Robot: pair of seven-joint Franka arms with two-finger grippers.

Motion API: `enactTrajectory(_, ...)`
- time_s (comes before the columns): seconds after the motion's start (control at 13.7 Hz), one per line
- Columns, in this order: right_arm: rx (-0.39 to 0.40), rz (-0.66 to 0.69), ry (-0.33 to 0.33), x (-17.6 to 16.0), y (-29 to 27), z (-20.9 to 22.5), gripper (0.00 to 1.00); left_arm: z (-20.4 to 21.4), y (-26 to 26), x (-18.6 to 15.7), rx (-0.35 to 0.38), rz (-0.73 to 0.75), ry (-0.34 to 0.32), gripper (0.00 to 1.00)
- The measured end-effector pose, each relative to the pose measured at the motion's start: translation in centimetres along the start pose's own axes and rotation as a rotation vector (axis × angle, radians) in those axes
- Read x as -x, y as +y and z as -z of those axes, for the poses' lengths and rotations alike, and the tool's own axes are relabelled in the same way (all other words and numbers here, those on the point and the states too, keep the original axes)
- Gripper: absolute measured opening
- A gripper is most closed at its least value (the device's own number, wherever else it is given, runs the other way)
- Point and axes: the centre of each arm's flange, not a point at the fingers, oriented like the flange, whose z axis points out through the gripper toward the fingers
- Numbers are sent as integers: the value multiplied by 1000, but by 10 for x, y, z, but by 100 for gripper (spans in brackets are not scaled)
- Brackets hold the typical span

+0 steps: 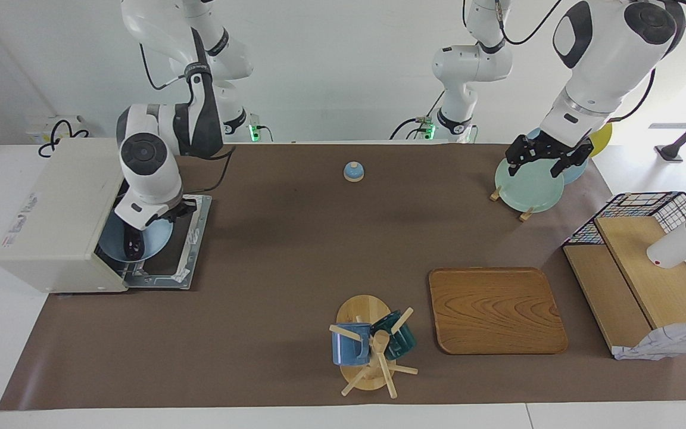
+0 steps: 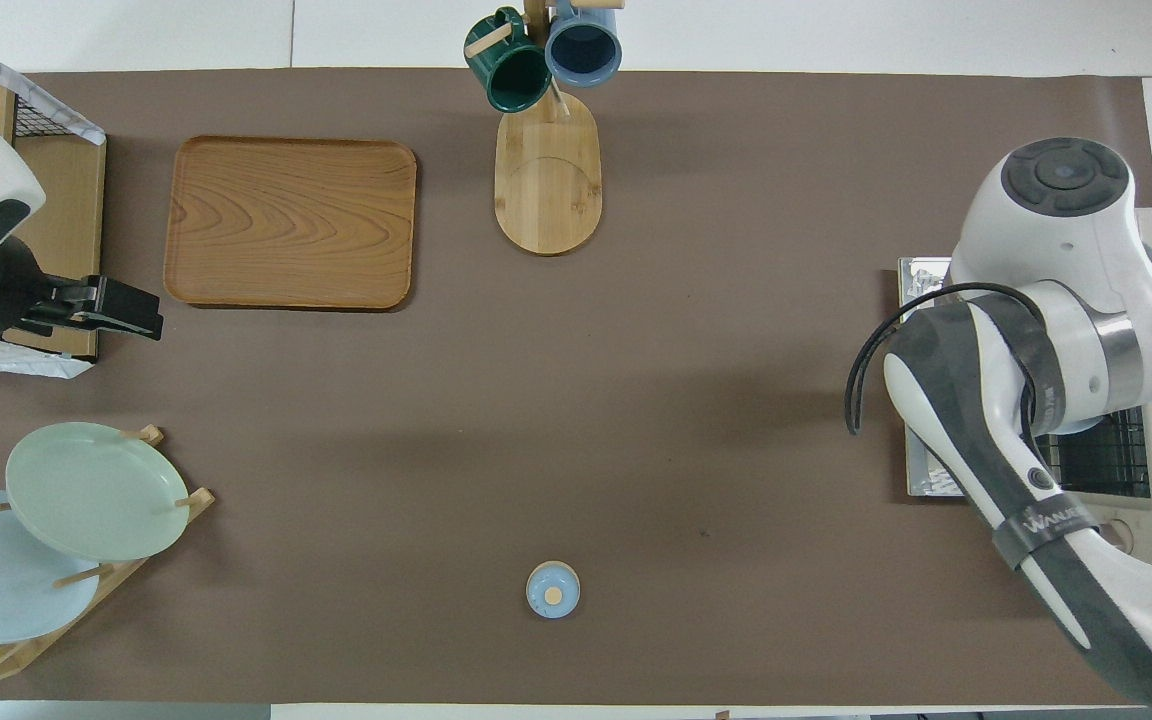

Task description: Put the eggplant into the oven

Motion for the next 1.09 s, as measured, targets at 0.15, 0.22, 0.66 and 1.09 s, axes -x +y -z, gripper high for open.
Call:
enactTrajectory(0.15, -5, -3, 5, 5, 4, -11, 3, 0, 0, 0, 0, 0, 0, 100)
enactTrajectory(0.22, -8, -3, 6, 8, 5, -17, 3, 0, 0, 0, 0, 0, 0, 100)
enactTrajectory(0.66, -15, -2, 17, 19, 10, -30, 3, 0, 0, 0, 0, 0, 0, 100)
enactTrajectory(1.09, -16, -6, 22, 22, 10, -27, 20, 0, 0, 0, 0, 0, 0, 100)
